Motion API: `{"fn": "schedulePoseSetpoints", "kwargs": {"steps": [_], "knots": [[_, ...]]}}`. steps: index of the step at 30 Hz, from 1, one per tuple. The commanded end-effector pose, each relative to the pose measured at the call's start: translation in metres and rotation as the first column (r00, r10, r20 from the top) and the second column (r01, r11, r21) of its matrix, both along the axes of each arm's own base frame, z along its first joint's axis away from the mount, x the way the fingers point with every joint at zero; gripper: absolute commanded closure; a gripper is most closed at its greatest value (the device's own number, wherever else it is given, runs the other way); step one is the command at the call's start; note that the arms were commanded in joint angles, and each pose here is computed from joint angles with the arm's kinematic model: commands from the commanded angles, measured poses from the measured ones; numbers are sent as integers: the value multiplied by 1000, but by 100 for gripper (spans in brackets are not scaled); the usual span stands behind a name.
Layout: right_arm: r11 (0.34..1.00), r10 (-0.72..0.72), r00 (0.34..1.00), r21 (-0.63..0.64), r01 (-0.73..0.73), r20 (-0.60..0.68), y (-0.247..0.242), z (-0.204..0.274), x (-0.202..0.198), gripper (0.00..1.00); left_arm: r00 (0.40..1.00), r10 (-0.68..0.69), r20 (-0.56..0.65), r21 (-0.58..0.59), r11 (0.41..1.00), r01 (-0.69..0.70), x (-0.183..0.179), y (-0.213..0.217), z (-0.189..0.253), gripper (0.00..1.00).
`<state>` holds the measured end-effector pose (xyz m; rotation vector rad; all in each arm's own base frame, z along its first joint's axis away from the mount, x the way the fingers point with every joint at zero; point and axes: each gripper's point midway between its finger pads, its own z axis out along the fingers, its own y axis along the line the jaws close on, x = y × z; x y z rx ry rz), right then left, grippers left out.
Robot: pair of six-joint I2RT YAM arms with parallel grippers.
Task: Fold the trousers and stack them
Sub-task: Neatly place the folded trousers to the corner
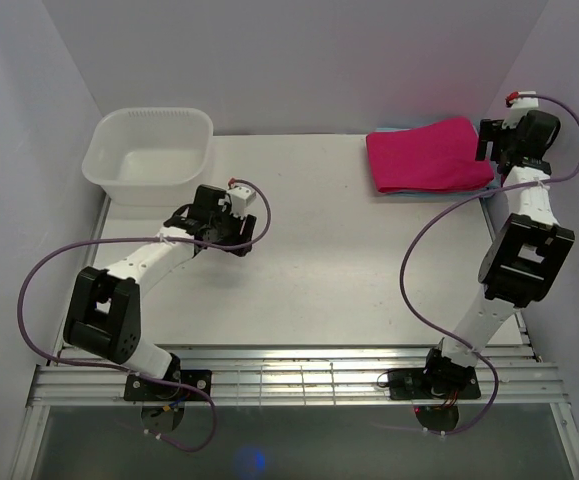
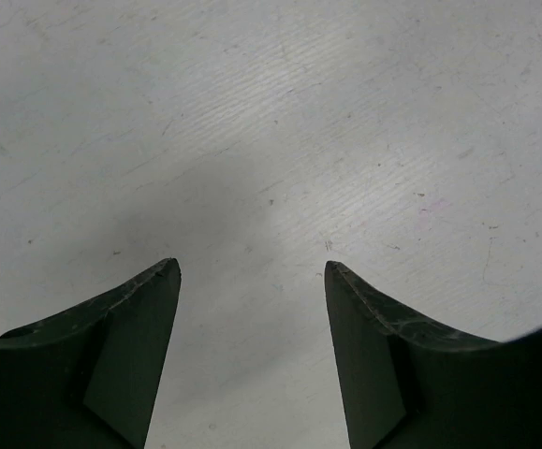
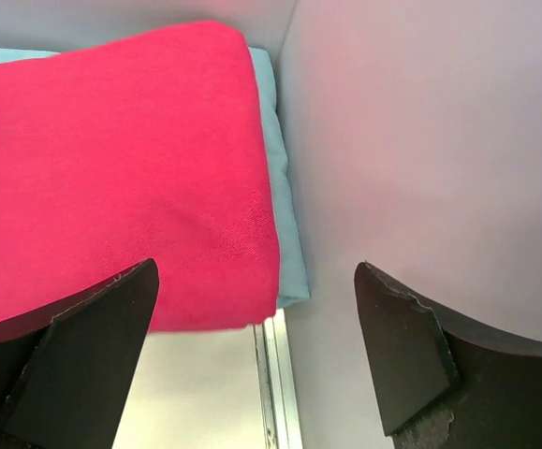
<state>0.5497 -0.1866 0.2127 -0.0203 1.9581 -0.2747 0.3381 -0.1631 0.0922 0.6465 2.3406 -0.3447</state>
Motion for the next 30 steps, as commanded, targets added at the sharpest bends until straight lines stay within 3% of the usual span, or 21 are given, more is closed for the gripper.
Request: {"fn": "schedulePoseSetpoints", "kwargs": {"steps": [1, 4, 5, 10, 11, 12, 18, 24, 30], "knots": [[991, 115, 993, -62, -117, -30, 29, 42, -25, 10, 997, 42, -62, -108, 993, -48, -2, 10, 24, 25], [965, 256, 964, -44, -259, -69, 65, 61, -44, 10, 989, 50, -138, -195, 978, -77, -3, 24, 31, 16], [947, 319, 943, -2, -321, -98, 82, 63, -54, 10, 988, 44, -148, -216, 973, -76, -3, 28, 33, 2], [842, 538, 827, 155, -517, -165, 155, 69, -105, 10, 985, 34, -168, -285, 955, -82, -5, 48, 53, 2], [796, 602, 783, 205, -570, -159, 174, 67, -116, 10, 986, 28, -165, -285, 955, -75, -6, 50, 56, 2], [759, 645, 736, 286, -586, -205, 194, 48, -136, 10, 983, 22, -182, -277, 958, -73, -11, 53, 54, 2], [602, 790, 577, 447, -662, -208, 277, 1, -215, 10, 981, 17, -193, -266, 961, -69, -45, 67, 43, 2], [550, 835, 468, 467, -693, -289, 317, -58, -273, 10, 986, 87, -141, -212, 970, -116, -69, 87, 37, 2], [544, 839, 446, 455, -705, -312, 323, -68, -284, 10, 990, 66, -125, -215, 972, -92, -69, 86, 43, 2]]}}
